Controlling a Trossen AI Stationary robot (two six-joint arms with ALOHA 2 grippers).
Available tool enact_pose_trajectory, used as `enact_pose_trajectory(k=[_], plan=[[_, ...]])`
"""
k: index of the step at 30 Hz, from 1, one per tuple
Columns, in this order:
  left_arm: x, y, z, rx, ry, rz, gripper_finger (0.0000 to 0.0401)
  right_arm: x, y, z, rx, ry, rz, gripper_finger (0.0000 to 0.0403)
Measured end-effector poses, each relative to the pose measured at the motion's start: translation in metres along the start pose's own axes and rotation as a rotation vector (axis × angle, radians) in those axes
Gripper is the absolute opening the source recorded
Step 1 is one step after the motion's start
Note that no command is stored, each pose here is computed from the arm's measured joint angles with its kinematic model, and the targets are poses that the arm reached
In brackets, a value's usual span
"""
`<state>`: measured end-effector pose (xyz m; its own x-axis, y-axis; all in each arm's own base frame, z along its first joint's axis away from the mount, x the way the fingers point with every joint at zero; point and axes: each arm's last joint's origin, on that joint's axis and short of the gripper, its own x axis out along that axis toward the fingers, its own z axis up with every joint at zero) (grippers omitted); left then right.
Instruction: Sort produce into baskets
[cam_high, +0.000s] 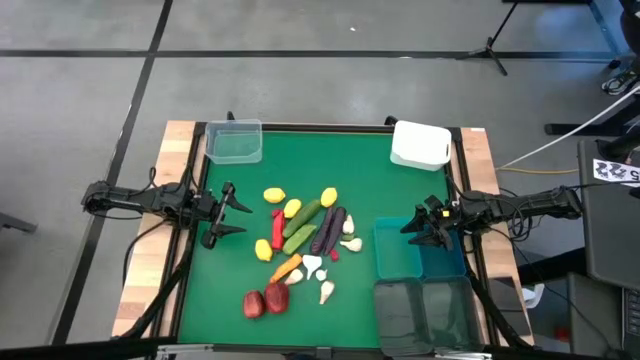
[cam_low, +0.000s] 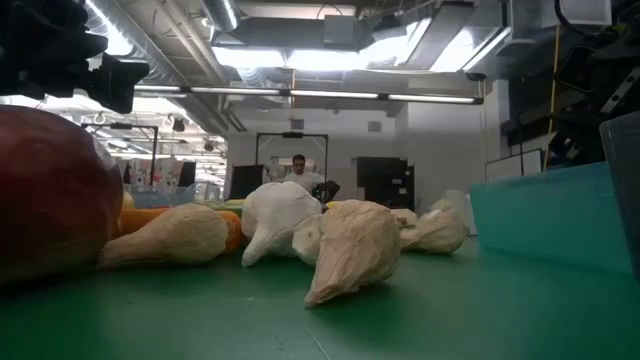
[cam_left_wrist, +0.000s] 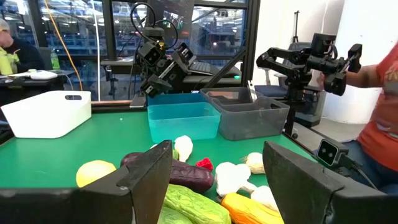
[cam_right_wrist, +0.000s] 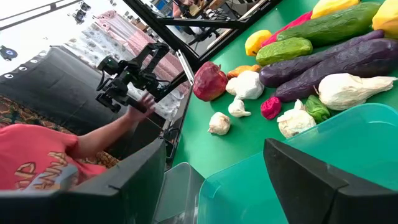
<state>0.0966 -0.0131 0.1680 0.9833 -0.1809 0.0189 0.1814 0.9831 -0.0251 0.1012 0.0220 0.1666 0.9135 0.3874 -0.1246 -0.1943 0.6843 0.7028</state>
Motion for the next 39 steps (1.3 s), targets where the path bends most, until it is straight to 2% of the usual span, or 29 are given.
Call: enact_pose_trajectory(k=[11, 16, 20, 22, 24, 28, 33, 36, 39], plan=[[0.0, 0.0, 0.0, 0.026, 0.0, 0.0, 0.0247, 0.0, 0.001, 0.001, -0.004, -0.015, 0.007, 0.027], [0.0, 0.0, 0.0, -0.167, -0.005, 0.007, 0.0247, 0.0, -0.003, 0.001, 0.002, -0.064, -0.082, 0.027], [0.0, 0.005, 0.005, -0.241, -0.083, 0.16, 0.0247, 0.0, -0.005, 0.002, 0.003, -0.099, -0.133, 0.027], [-0.001, 0.006, 0.009, -0.311, -0.134, 0.188, 0.0247, 0.0, -0.004, 0.004, 0.004, -0.139, -0.144, 0.027], [-0.001, 0.006, 0.012, -0.324, -0.165, 0.204, 0.0247, -0.001, -0.002, 0.008, -0.007, -0.202, -0.141, 0.027], [-0.002, 0.007, 0.016, -0.269, -0.205, 0.235, 0.0247, -0.004, 0.006, 0.022, -0.113, -0.405, -0.151, 0.027], [-0.004, 0.011, 0.021, -0.298, -0.279, 0.359, 0.0247, -0.014, 0.027, 0.041, -0.349, -0.625, -0.06, 0.027], [-0.005, 0.011, 0.023, -0.356, -0.318, 0.378, 0.0247, -0.02, 0.041, 0.053, -0.437, -0.622, -0.09, 0.027], [-0.005, 0.011, 0.023, -0.383, -0.321, 0.375, 0.0247, -0.023, 0.053, 0.066, -0.452, -0.518, -0.196, 0.027]])
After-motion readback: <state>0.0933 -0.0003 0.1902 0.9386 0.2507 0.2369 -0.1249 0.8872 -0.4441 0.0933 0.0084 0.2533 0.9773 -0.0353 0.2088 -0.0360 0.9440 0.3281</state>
